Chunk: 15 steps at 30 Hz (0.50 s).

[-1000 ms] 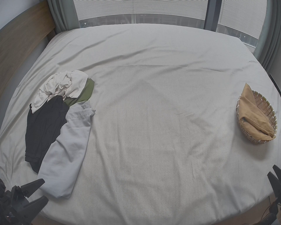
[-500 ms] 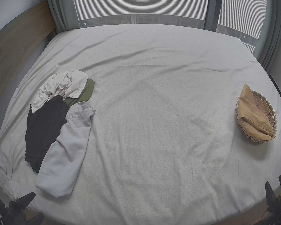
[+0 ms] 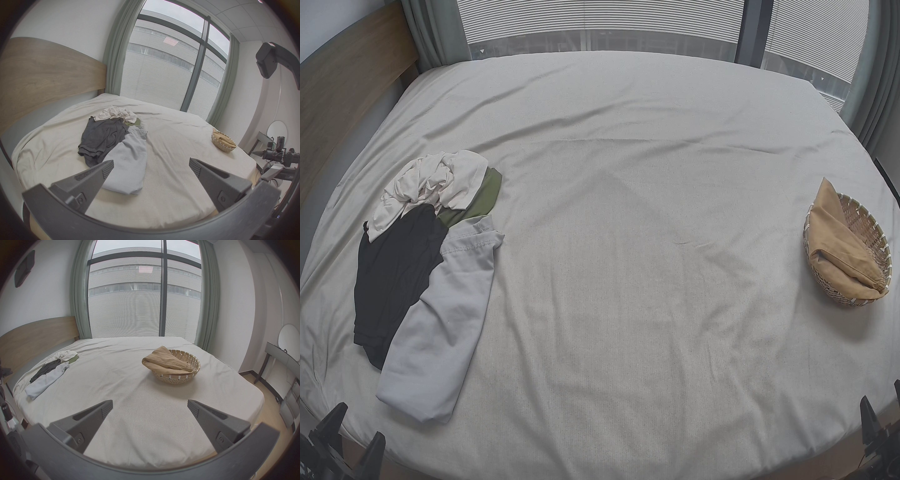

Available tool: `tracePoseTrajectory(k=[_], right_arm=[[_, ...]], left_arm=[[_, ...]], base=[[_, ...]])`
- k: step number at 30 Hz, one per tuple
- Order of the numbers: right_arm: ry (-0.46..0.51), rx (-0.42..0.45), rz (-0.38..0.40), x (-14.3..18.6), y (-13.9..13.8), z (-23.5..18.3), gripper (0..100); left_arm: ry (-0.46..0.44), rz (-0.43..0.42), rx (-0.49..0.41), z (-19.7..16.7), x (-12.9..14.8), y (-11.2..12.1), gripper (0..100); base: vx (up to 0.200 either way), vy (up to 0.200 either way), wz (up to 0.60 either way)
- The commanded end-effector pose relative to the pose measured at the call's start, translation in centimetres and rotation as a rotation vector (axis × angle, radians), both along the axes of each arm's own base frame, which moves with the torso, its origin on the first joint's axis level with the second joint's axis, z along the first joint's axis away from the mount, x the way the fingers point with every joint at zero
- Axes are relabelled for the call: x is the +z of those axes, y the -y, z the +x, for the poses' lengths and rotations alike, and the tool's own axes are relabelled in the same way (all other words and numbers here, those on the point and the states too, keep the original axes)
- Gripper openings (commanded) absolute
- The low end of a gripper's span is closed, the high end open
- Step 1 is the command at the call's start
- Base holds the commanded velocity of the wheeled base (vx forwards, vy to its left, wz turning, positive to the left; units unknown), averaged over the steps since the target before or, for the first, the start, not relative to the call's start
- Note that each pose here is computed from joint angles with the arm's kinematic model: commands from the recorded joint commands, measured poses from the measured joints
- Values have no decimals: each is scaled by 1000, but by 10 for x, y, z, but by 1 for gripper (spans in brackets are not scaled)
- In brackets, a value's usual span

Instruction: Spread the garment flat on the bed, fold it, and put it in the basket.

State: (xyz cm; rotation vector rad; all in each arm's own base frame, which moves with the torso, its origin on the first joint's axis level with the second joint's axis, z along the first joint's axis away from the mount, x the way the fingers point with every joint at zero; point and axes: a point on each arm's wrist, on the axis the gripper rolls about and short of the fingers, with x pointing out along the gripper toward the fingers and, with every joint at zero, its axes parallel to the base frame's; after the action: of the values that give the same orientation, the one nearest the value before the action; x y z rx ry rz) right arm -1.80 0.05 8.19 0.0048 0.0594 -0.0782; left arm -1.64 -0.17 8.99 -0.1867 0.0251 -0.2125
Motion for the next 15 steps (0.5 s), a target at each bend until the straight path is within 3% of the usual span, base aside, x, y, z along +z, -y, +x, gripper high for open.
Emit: tracePoseTrajectory(k=[1,5,7,10,15], right_arm=[[41,77,-12,-6,1,-4,100],[58,57,-7,-6,1,-5,100],[61,40,5,-6,1,-5,100],[60,47,4,-6,1,-5,100],[60,46,8,-6,1,-5,100]], left_arm=[[-13,9,17,1,-5,0,100],[-3,45,35,1,-5,0,100],[94,122,81,-7,-8,2,100],[102,217,64,-6,-8,2,100],[58,135,126,-7,-8,0,100]], base=[[0,0,0],[0,0,0],[0,0,0],[0,0,0],[0,0,0]])
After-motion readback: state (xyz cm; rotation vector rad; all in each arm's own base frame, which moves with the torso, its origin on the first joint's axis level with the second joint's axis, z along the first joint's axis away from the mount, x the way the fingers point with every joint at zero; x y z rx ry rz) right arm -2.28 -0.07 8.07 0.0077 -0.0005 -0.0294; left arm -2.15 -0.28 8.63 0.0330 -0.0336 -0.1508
